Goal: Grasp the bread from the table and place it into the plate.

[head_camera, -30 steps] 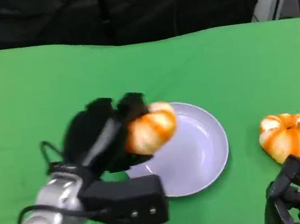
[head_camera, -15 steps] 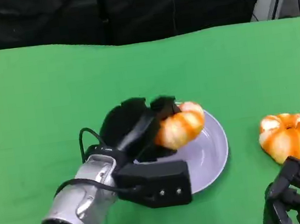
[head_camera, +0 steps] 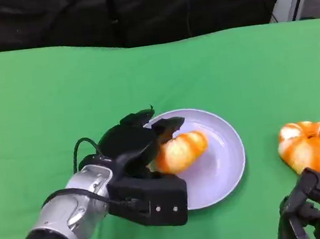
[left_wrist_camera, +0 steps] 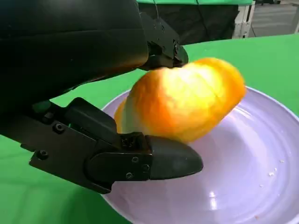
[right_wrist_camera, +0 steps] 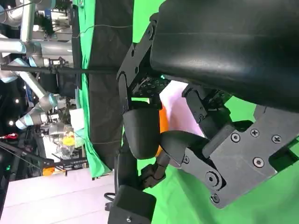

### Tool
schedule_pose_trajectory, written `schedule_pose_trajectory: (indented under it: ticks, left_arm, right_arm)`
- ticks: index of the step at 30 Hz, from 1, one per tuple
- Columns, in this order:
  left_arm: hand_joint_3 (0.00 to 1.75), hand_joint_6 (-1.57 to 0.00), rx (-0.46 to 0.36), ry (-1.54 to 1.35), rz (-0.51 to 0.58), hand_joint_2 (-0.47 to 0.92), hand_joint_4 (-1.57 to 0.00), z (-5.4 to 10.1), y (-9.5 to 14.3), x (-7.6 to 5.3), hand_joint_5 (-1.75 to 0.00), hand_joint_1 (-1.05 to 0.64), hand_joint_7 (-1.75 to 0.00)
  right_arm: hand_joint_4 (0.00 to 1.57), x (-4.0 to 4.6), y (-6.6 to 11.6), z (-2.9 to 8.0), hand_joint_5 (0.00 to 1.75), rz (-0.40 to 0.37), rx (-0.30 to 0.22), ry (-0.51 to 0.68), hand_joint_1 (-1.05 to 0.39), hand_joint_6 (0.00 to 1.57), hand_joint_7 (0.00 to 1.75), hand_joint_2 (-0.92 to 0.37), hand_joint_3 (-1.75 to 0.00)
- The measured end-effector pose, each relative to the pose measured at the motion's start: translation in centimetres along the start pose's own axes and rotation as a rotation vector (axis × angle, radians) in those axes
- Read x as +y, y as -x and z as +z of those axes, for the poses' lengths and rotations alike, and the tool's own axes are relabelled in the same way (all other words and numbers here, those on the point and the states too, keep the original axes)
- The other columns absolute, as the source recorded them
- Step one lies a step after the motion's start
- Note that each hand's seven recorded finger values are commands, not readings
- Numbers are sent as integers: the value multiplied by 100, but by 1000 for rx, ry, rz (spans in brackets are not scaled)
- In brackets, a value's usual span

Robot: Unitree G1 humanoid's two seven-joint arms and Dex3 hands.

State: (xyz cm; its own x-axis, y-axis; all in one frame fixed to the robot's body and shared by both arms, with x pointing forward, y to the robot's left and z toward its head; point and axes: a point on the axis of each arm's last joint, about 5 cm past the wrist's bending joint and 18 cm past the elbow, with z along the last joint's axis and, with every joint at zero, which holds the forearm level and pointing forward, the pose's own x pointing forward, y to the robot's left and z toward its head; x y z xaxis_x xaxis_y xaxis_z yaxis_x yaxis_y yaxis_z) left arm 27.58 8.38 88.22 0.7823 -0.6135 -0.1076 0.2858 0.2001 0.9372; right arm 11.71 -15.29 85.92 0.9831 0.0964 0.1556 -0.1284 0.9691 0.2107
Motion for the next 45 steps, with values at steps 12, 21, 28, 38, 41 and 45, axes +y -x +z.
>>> schedule_pose_trajectory:
  ticks: [12,21,28,38,41,45]
  left_arm:
    - [76,-6,-39,77,42,92,0,-24,109,31,0,-105,-1]
    - [50,-83,-38,334,190,92,-77,-66,316,206,-19,-7,-15]
    - [119,-70,-27,797,339,60,-82,-131,656,196,-171,-11,-167]
    - [115,-74,-34,1309,216,56,-89,-447,1536,152,-175,-12,-173]
    - [115,-76,-2,1433,212,57,-90,-473,1753,45,-175,-10,-173]
    - [111,-74,23,1554,227,62,-91,-469,1970,-101,-175,-10,-174]
  right_arm:
    - [86,-6,4,8,175,0,0,4,-15,76,162,-48,-133]
    - [86,-7,0,25,175,0,3,5,-15,76,162,-48,-133]
    - [87,-9,-6,26,175,-1,2,10,-16,76,162,-48,-133]
    - [89,1,-64,21,175,6,-8,8,-15,77,162,-47,-135]
    - [88,-5,-64,7,175,1,-1,9,-16,77,163,-47,-135]
    - [88,-24,-62,7,175,-7,-1,15,-16,77,163,-47,-135]
